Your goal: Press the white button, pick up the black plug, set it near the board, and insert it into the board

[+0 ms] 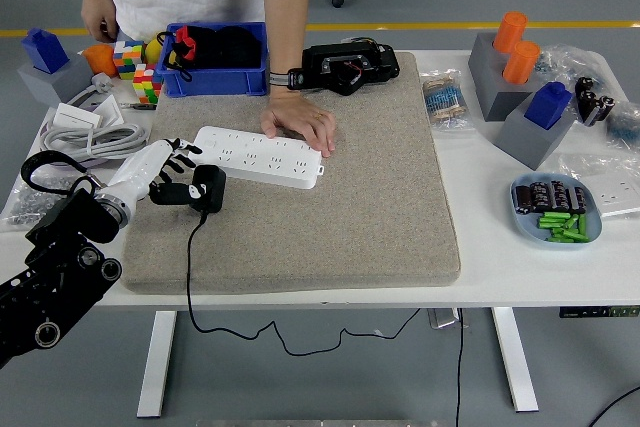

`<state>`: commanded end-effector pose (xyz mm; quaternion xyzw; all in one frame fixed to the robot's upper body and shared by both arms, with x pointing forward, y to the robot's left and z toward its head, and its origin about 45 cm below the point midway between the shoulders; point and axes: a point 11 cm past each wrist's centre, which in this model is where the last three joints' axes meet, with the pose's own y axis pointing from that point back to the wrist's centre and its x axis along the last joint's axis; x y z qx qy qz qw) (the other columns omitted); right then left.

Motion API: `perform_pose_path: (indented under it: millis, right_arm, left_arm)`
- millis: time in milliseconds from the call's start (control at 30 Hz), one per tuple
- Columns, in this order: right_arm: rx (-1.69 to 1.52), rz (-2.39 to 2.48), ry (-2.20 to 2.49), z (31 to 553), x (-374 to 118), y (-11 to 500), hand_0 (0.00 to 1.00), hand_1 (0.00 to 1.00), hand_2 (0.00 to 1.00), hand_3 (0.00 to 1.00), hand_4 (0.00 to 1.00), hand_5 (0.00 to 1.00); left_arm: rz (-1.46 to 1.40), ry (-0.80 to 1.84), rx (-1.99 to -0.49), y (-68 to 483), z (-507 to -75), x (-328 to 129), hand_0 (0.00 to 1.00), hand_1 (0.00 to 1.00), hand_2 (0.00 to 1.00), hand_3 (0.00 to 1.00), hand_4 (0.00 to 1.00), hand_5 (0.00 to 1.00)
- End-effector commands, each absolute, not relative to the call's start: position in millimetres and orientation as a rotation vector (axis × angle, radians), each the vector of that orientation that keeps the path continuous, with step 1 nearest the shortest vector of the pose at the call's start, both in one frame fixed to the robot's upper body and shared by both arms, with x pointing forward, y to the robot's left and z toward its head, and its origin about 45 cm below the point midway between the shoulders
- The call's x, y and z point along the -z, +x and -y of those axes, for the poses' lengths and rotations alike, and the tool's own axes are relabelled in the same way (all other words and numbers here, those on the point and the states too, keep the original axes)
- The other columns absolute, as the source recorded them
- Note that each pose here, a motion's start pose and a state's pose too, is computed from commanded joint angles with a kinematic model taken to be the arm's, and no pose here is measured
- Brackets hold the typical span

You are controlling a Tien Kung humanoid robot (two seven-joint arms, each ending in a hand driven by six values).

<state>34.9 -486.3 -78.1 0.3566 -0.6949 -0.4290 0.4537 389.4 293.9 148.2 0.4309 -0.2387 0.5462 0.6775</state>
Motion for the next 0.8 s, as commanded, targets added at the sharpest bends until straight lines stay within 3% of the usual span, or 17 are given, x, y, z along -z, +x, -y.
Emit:
perform_pose_path:
  millis: [400,433,600,633,800]
  right_arm:
    - [1.058,1.715,0.88,486.4,78.1,34.8,0.716,0.685,0.677,0.626,0.672,0.388]
    - [1.058,1.715,0.881,486.3,78.1,35.0,0.716,0.685,0.677,0.626,0.673,0.389]
    - [1.058,1.716,0.881,486.6,77.9,35.3,0.716,0.685,0.677,0.626,0.673,0.389]
    - [1.058,1.716,0.88,486.6,77.9,35.2,0.715,0.685,0.677,0.625,0.673,0.389]
    - [1.059,1.714,0.879,486.4,78.2,34.3,0.715,0.685,0.677,0.625,0.673,0.389]
  left_arm:
    - [0.542,0.93,-1.25,389.7,-291.6,-157.2,0.432,0.61,0.63,0.757,0.787,0.304]
    - [0.542,0.927,-1.251,389.6,-290.8,-158.0,0.425,0.612,0.632,0.763,0.781,0.347]
    - [0.536,0.921,-1.242,387.6,-285.7,-158.8,0.425,0.612,0.632,0.763,0.781,0.347]
    - [0.534,0.923,-1.238,387.0,-284.9,-158.3,0.424,0.609,0.638,0.766,0.781,0.391]
    - [0.518,0.938,-1.225,383.8,-282.1,-153.7,0.424,0.609,0.638,0.766,0.781,0.391]
